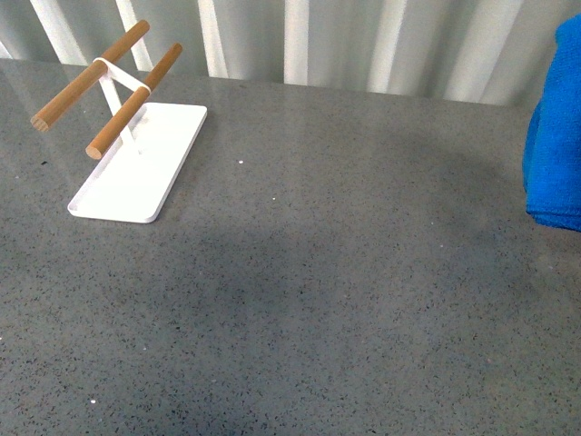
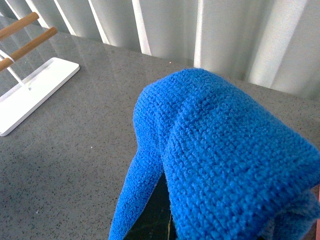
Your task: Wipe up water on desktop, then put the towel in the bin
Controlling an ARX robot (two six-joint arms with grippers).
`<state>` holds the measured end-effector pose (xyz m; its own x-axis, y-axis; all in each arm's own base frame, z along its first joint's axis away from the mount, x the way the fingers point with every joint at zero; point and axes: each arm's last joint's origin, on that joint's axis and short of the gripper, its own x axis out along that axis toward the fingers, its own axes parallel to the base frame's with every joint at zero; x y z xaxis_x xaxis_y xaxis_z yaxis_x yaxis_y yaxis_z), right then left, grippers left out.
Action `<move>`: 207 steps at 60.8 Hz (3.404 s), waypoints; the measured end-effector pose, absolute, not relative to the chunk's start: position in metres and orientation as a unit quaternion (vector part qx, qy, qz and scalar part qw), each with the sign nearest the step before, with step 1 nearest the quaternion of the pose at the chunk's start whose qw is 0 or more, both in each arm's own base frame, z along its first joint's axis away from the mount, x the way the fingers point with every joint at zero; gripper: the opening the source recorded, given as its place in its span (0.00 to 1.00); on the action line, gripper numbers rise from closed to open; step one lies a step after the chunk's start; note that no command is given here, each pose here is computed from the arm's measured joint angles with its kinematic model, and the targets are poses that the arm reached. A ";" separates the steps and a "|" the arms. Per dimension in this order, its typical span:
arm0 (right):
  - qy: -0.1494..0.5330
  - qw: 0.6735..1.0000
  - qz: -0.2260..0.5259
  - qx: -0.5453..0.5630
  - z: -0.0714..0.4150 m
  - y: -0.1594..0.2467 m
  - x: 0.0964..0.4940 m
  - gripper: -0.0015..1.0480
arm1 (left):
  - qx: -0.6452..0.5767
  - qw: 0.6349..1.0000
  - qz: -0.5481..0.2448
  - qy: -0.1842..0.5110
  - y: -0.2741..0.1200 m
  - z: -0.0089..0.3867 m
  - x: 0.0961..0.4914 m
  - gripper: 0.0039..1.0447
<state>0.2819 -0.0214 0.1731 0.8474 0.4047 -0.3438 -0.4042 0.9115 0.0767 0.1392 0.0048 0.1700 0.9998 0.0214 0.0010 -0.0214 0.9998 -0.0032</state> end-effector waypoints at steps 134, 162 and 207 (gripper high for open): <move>0.395 0.892 0.211 -0.066 0.080 0.013 0.340 0.04 | -0.002 1.000 0.000 -0.010 0.000 0.171 0.096 0.94; 0.436 0.881 0.179 -0.035 0.052 -0.008 0.338 0.04 | -0.002 1.000 0.000 -0.010 0.000 0.171 0.096 0.94; 0.403 0.890 0.183 -0.106 0.057 0.007 0.437 0.04 | -0.002 1.000 0.000 -0.010 0.000 0.171 0.096 0.94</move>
